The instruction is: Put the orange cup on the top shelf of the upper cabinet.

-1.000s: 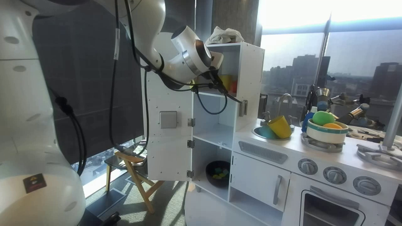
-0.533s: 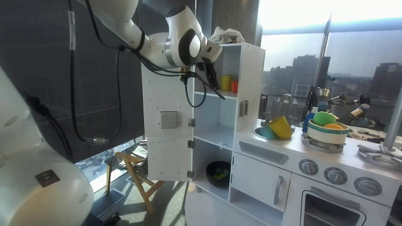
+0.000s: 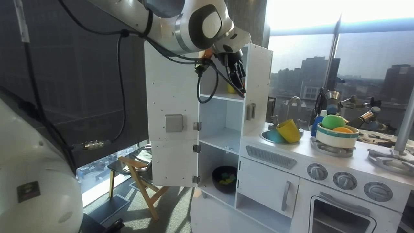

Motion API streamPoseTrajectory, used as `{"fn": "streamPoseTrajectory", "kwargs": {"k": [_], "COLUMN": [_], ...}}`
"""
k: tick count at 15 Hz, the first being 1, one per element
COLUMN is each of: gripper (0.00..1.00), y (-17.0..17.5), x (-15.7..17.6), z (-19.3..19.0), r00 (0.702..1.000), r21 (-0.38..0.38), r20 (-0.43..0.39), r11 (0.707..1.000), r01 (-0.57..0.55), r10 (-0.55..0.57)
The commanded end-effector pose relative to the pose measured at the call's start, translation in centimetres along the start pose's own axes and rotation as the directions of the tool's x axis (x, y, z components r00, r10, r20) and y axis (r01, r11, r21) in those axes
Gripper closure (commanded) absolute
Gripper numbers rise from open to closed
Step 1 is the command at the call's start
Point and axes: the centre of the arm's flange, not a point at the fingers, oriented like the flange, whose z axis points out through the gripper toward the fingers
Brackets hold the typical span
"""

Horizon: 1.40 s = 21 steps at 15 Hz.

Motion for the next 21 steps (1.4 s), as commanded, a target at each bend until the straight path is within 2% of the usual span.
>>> {"fn": "streamPoseTrajectory", "kwargs": {"k": [1, 6, 8, 9, 12, 19, 21], "gripper": [0.00, 0.00, 0.00, 0.00, 0.00, 0.00, 0.00], "y": [-0.4, -1.7, -2.6, 0.5, -0.5, -0.8, -0.7], "x": [2.6, 4.5, 4.6, 3.5, 3.6, 3.8, 5.3], "z": [2.2, 7.9, 10.4, 8.6, 10.9, 11.0, 11.2], "r00": [0.994, 0.982, 0.983, 0.986, 0.985, 0.985, 0.992], "r21": [-0.101, -0.217, -0.296, -0.252, -0.295, -0.298, -0.298], "r20": [-0.035, -0.069, -0.030, -0.036, -0.020, -0.021, -0.056], "r11": [0.989, 0.958, 0.937, 0.953, 0.941, 0.939, 0.947], "r01": [-0.106, -0.187, -0.184, -0.168, -0.167, -0.169, -0.121], "r10": [0.103, 0.176, 0.184, 0.164, 0.169, 0.171, 0.109]}}
